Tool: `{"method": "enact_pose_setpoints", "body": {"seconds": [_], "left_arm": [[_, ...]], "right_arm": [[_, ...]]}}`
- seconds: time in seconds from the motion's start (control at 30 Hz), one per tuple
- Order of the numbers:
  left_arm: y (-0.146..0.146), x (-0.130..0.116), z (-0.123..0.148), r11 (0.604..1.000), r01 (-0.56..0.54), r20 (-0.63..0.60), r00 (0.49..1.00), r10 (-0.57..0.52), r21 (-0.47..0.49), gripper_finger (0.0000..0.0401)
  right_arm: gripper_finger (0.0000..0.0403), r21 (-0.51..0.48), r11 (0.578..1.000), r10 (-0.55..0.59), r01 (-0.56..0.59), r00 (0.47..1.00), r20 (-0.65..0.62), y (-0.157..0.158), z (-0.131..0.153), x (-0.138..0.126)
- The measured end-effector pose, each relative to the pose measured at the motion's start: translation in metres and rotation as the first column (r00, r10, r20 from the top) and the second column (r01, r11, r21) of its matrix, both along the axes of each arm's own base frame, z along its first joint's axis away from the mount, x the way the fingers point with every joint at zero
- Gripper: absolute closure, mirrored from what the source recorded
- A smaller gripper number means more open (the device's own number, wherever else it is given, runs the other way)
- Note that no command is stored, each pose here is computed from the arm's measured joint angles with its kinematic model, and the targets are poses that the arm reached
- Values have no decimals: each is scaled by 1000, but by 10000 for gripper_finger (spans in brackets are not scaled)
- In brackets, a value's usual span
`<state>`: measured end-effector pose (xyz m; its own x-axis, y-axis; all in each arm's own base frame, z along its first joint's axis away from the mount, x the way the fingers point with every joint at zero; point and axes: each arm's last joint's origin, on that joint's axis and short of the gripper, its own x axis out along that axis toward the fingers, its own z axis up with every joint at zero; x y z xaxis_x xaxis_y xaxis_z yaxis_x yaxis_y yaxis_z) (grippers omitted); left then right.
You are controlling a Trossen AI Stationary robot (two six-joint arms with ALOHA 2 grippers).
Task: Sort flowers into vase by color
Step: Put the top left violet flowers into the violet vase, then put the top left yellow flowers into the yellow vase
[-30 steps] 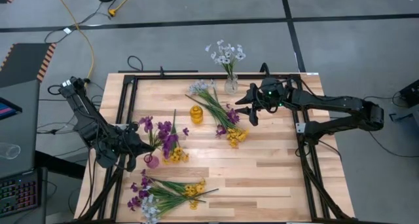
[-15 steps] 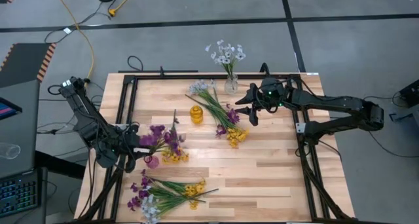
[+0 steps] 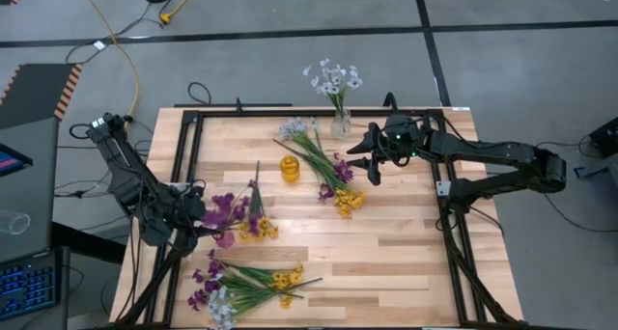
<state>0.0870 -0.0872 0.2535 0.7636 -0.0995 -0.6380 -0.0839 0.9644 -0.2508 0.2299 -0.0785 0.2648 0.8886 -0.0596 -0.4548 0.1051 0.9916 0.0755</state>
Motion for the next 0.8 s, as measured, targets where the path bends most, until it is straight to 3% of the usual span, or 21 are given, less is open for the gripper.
{"method": "enact_pose_setpoints", "body": {"seconds": [0.27, 0.8], "left_arm": [[7, -6, -2, 999, -34, -38, 999, 34, -5, 291], [32, -25, 12, 989, -6, 50, 999, 14, -147, 291]], "right_arm": [[211, 0, 1000, 0, 0, 1000, 0, 0, 0, 0], [211, 0, 1000, 0, 0, 1000, 1, 0, 0, 0]]}}
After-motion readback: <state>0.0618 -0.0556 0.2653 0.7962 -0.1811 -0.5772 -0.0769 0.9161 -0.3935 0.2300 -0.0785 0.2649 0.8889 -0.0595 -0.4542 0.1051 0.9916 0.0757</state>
